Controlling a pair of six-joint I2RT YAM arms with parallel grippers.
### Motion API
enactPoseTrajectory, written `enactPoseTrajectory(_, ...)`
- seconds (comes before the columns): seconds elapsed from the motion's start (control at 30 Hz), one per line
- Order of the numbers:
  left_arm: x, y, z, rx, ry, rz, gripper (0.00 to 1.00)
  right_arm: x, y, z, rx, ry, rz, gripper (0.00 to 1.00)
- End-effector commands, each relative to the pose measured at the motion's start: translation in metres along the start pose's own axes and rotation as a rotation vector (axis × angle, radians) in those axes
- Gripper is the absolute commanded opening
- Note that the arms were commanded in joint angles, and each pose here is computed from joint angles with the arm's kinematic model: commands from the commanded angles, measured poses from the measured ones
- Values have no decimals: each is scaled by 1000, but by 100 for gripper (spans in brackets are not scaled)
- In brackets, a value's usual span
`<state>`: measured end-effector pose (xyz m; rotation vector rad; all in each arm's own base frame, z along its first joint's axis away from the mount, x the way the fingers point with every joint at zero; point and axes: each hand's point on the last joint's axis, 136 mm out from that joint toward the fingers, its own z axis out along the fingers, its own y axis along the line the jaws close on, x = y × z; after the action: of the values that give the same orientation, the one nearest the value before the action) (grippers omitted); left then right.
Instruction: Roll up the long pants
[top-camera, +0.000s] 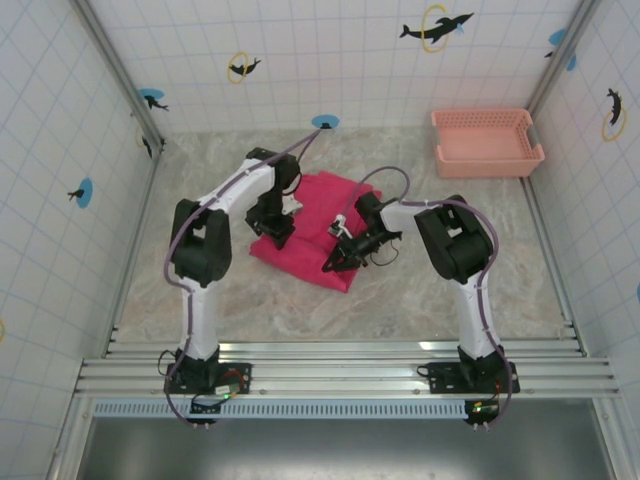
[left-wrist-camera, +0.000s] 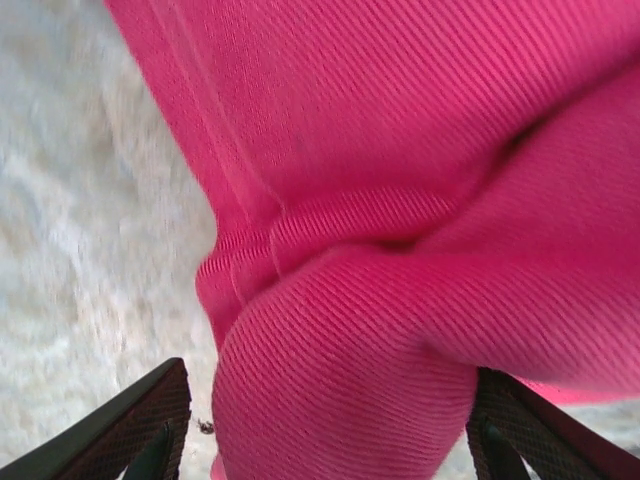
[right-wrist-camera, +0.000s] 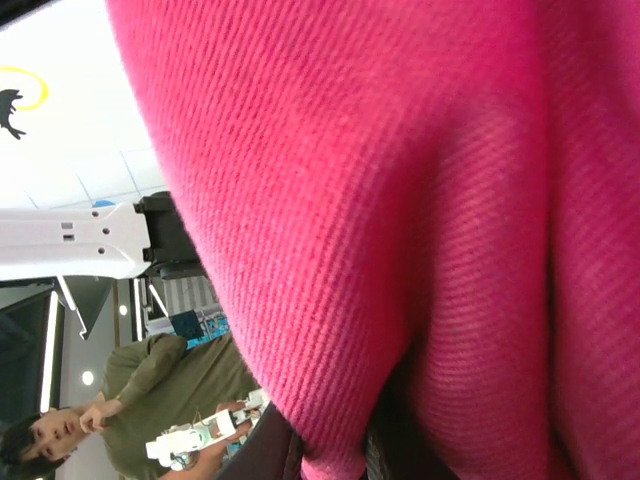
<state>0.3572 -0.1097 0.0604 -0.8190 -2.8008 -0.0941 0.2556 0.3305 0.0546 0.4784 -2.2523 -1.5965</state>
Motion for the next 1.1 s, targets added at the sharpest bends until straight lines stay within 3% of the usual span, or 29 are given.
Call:
enactPoseTrajectory(0.0, -25, 22, 17, -79, 30, 26, 72, 22, -1, -3, 3, 46, 73, 0)
enactPoseTrajectory(0.1, -39, 23, 38, -62, 77, 41, 72, 26, 1, -7, 29, 57, 53, 2)
enactPoseTrajectory(0.17, -43, 23, 43, -57, 83, 50, 72, 30, 6, -16, 90, 80, 14, 11)
enactPoseTrajectory(0.3, -44, 22, 48, -45, 90, 56, 72, 16, 18, -50, 329, 35, -129, 35)
enactPoseTrajectory(0.47, -43, 19, 52, -29, 98, 55, 72, 9, 50, -80, 685, 46, -418, 52)
enactPoseTrajectory(0.57, -42, 18, 52, -21, 98, 56, 73, 20, 53, -68, 864, 127, -575, 59)
enactPoseTrajectory(0.63, -43, 17, 51, -18, 95, 57, 72, 26, 49, -58, 1006, 164, -696, 70)
enactPoseTrajectory(0.8, -43, 16, 53, -6, 95, 59, 73, 31, 41, -30, 1251, 191, -944, 75)
enactPoseTrajectory(0.83, -43, 15, 53, -1, 94, 59, 73, 27, 39, -30, 1320, 174, -964, 85)
enactPoseTrajectory(1.07, -42, 12, 54, 14, 97, 66, 73, 15, 13, -11, 1452, 155, -1092, 86)
